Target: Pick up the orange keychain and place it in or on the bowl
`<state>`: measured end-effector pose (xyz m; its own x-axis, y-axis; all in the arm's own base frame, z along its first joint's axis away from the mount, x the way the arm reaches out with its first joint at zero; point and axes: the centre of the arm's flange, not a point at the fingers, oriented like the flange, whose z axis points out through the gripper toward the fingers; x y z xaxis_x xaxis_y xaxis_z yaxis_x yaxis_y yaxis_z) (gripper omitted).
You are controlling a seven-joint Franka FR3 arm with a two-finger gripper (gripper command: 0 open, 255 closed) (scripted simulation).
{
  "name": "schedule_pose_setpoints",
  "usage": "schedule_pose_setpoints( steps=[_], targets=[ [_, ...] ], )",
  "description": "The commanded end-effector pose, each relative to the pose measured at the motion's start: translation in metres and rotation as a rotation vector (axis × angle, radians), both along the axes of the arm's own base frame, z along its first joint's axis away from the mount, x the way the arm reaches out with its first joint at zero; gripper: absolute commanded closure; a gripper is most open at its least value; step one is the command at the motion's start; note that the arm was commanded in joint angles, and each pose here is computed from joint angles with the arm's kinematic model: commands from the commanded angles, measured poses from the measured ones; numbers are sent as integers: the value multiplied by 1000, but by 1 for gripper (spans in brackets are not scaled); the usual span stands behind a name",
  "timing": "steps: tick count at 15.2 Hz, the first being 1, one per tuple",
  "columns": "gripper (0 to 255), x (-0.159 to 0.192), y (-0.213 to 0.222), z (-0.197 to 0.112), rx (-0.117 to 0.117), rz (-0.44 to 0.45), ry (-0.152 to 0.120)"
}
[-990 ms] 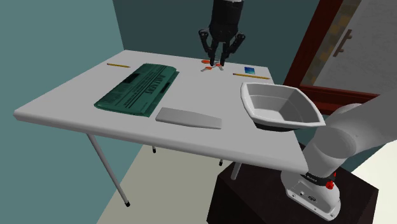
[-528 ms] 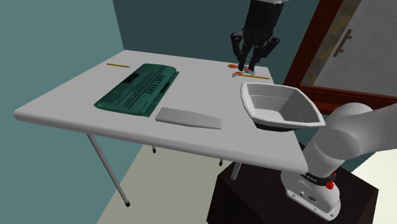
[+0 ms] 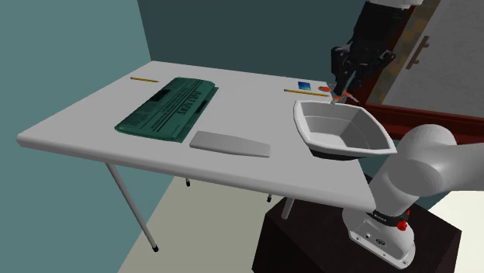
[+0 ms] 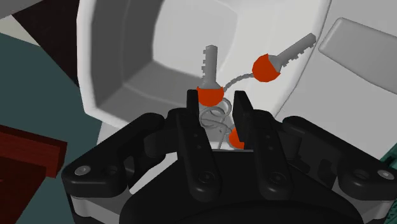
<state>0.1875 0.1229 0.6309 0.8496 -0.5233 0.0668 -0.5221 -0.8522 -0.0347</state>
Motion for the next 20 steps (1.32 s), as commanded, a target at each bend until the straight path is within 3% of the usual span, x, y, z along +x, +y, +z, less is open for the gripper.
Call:
schedule_pose_setpoints(
  steps=[1, 17, 20],
  targets=[
    [255, -23, -14, 4, 1, 0, 1],
    [255, -25, -15, -76, 1, 0, 1],
    [255, -25, -15, -76, 1, 0, 1]
  ],
)
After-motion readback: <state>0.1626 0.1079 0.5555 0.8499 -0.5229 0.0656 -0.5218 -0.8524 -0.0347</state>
